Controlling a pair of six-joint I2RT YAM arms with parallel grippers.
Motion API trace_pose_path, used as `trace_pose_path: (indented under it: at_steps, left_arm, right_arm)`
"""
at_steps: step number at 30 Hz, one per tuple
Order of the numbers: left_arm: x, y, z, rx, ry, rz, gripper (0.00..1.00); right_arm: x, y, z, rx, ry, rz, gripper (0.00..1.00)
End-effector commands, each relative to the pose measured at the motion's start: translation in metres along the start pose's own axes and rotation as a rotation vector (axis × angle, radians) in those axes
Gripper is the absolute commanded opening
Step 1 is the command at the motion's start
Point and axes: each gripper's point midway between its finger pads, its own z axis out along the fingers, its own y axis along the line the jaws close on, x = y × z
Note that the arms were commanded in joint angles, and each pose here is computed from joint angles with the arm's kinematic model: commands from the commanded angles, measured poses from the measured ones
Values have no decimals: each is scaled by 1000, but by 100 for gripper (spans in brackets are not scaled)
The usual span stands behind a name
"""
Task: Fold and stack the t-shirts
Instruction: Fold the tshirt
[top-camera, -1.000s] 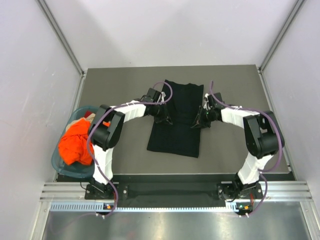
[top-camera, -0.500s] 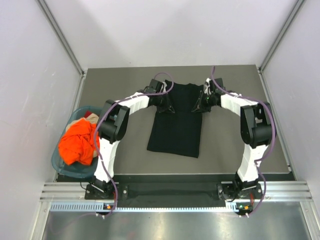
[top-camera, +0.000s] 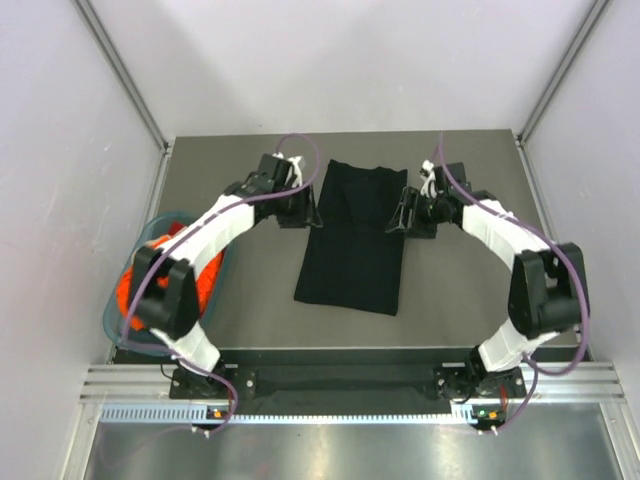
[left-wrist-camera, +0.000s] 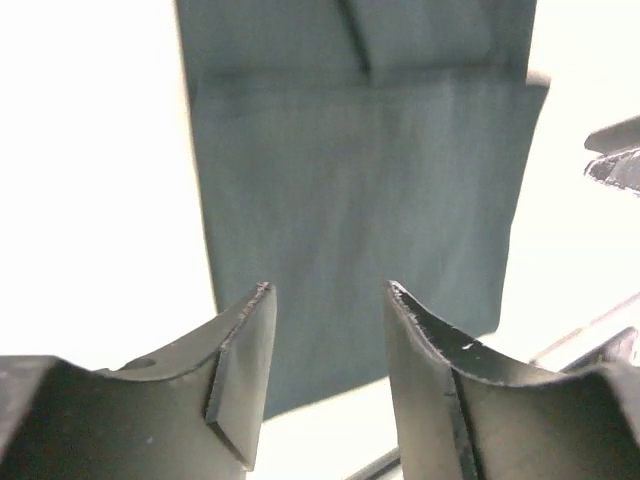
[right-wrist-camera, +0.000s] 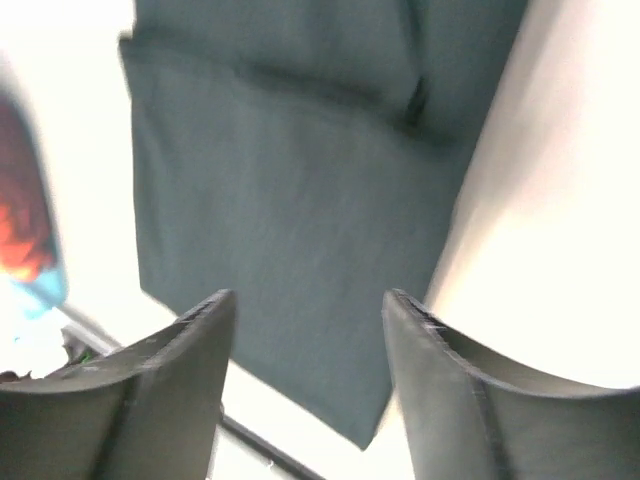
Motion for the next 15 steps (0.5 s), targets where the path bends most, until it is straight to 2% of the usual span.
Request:
trace_pose_path:
  at_steps: [1,3,5,6,11,15]
  left_arm:
    - [63,28,-22,-69,129,-13,53]
    - [98,37,-24,-54,197,-61,54]
    - [108,36,-29,-24,189,-98,56]
    - [123,42,-29,-26,216,-119,56]
    - [121,45,-33,-34,192,-117,57]
    - [113,49,-31,-60,183,-127,57]
  right_arm:
    - [44,25,-15,-117,56,-2,64]
    - [78,20,-15,-134,91,30,66]
    - [95,23,-15,-156,94,65,66]
    - [117,12,-10,-138,133,97,66]
    - [139,-2,-12,-89,92,116,65]
    - [155,-10,-12,-82,119,133,65]
